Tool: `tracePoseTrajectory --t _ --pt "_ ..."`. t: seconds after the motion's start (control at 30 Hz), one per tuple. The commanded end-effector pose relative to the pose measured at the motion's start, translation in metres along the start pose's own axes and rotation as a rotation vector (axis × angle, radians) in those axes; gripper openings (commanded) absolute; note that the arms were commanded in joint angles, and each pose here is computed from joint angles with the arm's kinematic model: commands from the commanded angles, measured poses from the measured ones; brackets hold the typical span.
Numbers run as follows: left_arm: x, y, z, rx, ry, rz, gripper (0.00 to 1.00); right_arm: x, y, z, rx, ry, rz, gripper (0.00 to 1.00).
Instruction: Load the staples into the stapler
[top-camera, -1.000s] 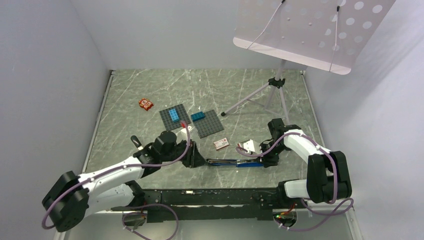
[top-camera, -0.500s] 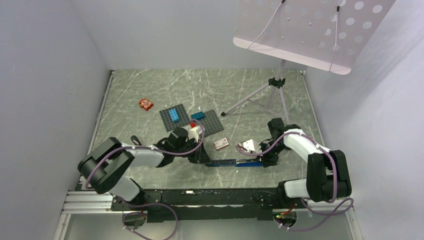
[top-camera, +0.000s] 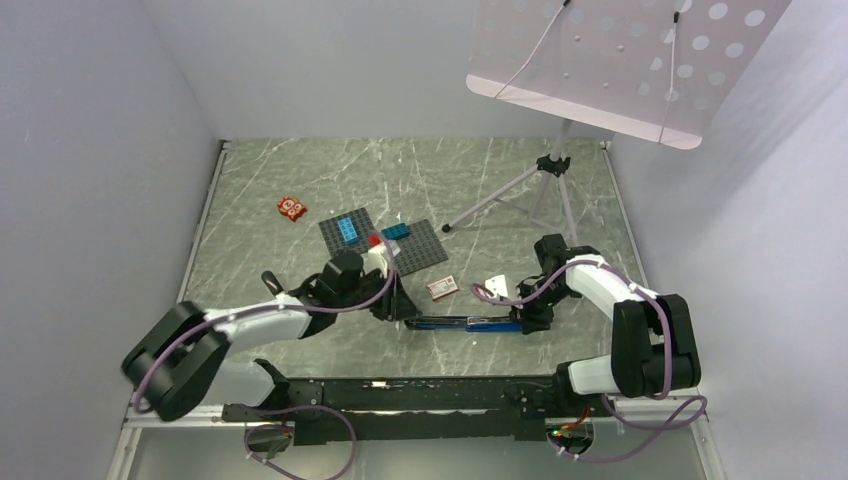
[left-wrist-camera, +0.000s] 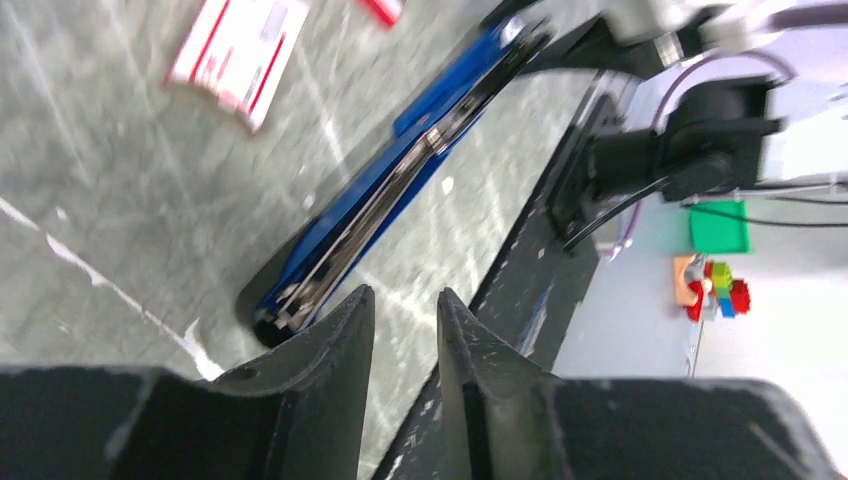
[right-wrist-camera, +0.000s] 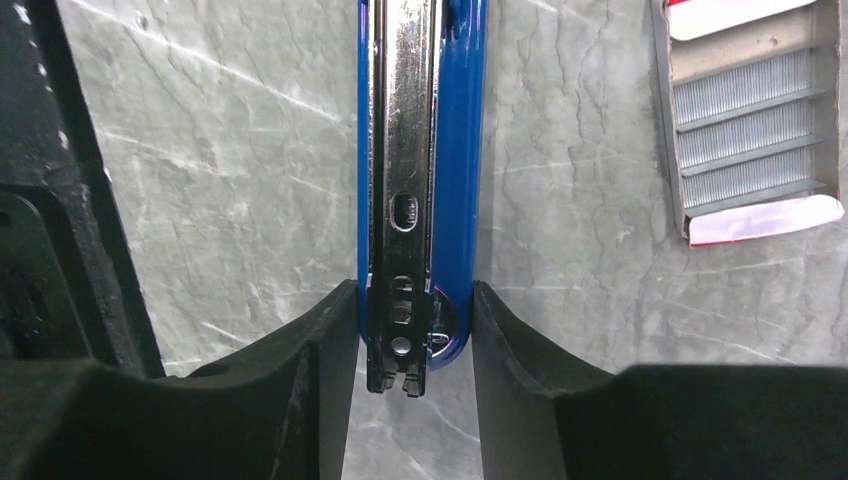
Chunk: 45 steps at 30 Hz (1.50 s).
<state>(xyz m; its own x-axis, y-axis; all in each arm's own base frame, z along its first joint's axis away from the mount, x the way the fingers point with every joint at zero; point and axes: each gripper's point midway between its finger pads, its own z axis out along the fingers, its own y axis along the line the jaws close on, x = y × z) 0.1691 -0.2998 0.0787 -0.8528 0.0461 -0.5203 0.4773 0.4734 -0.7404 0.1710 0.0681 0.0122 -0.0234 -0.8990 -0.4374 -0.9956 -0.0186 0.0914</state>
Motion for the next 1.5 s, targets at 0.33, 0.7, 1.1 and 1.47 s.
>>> tracePoseTrajectory --t 0.33,0.7,1.1,1.47 --pt "-0.066 0.003 -0.093 -0.333 -0.347 0.324 0.71 -0.045 -0.014 -0.019 0.074 -0.232 0.037 0.91" --pt "-0.068 0.062 -0.161 -0.659 -0.541 0.061 0.93 -0.138 -0.029 -0.118 0.214 -0.603 0.093 1.0" --pt "-0.067 0.108 -0.234 -1.051 -0.656 -0.06 1.0 -0.189 -0.025 -0.149 0.072 -0.919 0.377 1.0" --pt "-0.087 0.164 -0.28 -1.265 -0.688 -0.321 0.92 -0.181 -0.023 -0.152 0.221 -0.917 0.347 1.0"
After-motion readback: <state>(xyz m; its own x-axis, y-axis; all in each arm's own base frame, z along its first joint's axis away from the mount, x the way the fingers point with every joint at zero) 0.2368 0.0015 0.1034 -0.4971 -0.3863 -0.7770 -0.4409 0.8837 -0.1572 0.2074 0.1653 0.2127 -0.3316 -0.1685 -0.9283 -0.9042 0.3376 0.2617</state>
